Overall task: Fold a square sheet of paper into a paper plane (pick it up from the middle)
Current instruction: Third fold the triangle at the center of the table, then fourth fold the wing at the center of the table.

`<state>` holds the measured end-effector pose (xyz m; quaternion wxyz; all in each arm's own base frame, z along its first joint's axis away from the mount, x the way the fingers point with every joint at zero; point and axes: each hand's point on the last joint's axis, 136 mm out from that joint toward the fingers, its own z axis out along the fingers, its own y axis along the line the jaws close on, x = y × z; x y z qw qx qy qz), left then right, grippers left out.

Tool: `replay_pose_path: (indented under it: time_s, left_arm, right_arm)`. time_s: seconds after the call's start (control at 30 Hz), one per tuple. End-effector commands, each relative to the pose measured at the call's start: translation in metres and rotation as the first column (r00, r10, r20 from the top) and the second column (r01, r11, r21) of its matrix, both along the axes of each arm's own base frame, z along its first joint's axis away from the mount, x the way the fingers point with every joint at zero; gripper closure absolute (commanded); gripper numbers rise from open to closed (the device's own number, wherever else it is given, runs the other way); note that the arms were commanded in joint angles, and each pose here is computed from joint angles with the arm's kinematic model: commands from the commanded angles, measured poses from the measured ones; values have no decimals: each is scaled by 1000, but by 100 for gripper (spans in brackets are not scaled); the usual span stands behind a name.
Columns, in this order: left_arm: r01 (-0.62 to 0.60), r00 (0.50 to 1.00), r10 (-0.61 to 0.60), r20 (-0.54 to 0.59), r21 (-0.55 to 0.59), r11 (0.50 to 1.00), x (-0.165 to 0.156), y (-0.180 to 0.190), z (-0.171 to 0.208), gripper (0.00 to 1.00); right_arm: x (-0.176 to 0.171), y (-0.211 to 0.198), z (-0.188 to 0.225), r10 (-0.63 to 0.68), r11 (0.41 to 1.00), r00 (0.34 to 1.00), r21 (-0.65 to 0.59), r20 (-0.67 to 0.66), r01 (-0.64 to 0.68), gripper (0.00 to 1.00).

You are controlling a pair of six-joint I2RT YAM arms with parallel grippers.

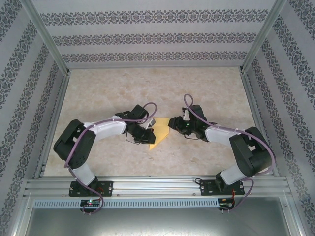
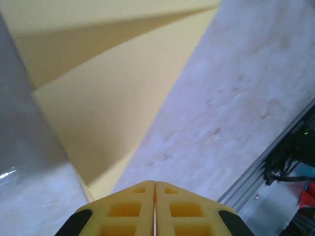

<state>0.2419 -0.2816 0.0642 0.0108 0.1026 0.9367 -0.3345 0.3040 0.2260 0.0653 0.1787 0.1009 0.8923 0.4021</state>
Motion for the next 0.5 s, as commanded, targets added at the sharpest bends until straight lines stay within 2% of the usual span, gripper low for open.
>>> replay_pose_path:
  time_s: [0.0, 0.23, 0.47]
  left_arm:
    - [-58, 993, 50, 109, 68, 996, 27, 11, 17, 90]
    - [-66, 996, 58, 64, 130, 989, 42, 9, -14, 93]
    - [-63, 997, 53, 62, 170, 983, 43, 14, -26, 94]
  right_arm:
    - [-17, -1, -16, 1, 999, 999, -39, -54, -3, 60]
    - [-27, 19, -27, 32, 999, 996, -23, -78, -34, 57]
    - [-27, 35, -26, 70, 997, 995, 27, -74, -68, 56]
